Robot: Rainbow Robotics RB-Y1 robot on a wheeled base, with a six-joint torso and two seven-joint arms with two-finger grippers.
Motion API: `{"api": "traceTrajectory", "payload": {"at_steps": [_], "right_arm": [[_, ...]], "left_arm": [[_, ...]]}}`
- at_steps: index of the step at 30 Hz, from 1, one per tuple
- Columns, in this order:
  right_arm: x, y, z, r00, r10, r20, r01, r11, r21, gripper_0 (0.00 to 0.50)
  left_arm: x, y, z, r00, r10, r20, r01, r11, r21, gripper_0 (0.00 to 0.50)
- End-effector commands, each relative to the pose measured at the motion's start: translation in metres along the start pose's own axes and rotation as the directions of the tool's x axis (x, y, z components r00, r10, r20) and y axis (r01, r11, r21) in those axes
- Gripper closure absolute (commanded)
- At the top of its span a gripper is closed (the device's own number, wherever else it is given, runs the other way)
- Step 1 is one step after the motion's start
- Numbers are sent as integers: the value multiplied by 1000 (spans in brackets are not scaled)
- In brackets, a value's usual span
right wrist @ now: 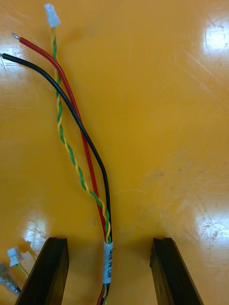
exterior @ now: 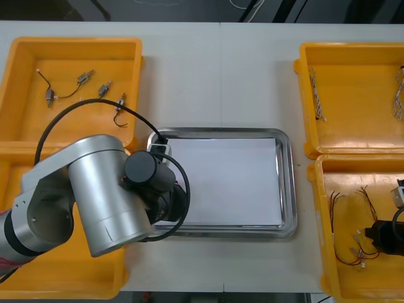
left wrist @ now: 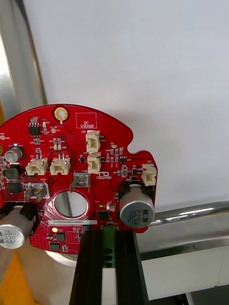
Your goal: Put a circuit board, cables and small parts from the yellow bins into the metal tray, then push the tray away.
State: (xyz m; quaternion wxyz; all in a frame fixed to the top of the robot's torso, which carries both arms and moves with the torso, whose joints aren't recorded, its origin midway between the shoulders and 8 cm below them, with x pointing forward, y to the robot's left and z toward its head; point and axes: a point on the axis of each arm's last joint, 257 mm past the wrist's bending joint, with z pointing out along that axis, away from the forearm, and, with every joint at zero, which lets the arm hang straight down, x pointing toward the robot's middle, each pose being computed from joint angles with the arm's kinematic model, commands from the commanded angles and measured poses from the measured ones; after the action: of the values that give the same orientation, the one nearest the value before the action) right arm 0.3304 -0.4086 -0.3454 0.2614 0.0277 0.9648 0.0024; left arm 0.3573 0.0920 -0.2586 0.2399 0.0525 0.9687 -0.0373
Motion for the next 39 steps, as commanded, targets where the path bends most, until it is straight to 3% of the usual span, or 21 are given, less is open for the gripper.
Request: {"api": "traceTrajectory", "payload": {"at_steps": [1, 5, 6, 7, 8, 9, 13, 21, 25, 30, 33, 37, 38, 39], "right_arm": [[18, 6, 3, 1000, 7, -26, -7, 1000, -3, 0], [20, 6, 4, 999, 14, -30, -14, 1000, -4, 0], [20, 6, 4, 999, 14, -30, -14, 1000, -4, 63], [21, 8, 5, 999, 15, -32, -16, 1000, -7, 176], [21, 7, 4, 999, 14, -32, -14, 1000, -5, 321], [22, 8, 5, 999, 14, -34, -14, 1000, -7, 414], [22, 8, 5, 999, 12, -34, -13, 1000, -6, 500], [6, 6, -3, 1000, 3, 4, -3, 1000, -10, 500], [-23, -5, -29, 997, -43, 60, 41, 999, 27, 500], [-50, -17, -62, 993, -79, 90, 73, 995, 72, 500], [-64, -27, -86, 991, -101, 84, 92, 990, 109, 500], [-72, -35, -108, 993, -104, 60, 97, 988, 120, 500], [-74, -35, -112, 993, -107, 58, 100, 988, 114, 500], [-74, -36, -118, 993, -107, 50, 101, 989, 110, 500]], "left_arm": [[-2, -28, 8, 997, 75, 36, -76, 996, 42, 500], [1, -35, 16, 996, 72, 47, -75, 996, 51, 500], [2, -38, 17, 996, 72, 48, -75, 996, 57, 500], [4, -40, 19, 997, 69, 44, -72, 995, 63, 500], [5, -41, 19, 997, 68, 44, -71, 995, 66, 500], [7, -44, 20, 997, 68, 44, -71, 995, 70, 500], [11, -50, 21, 997, 63, 47, -66, 994, 84, 500], [16, -56, 31, 997, 55, 61, -61, 994, 91, 500], [14, -56, 39, 997, 38, 64, -44, 995, 93, 500], [13, -57, 39, 998, 27, 65, -33, 995, 93, 500], [13, -57, 39, 998, 21, 65, -27, 995, 95, 500], [13, -57, 39, 998, 12, 65, -18, 995, 96, 500], [13, -57, 39, 998, 7, 65, -14, 995, 97, 470], [12, -57, 39, 998, 4, 68, -11, 995, 96, 354]]}}
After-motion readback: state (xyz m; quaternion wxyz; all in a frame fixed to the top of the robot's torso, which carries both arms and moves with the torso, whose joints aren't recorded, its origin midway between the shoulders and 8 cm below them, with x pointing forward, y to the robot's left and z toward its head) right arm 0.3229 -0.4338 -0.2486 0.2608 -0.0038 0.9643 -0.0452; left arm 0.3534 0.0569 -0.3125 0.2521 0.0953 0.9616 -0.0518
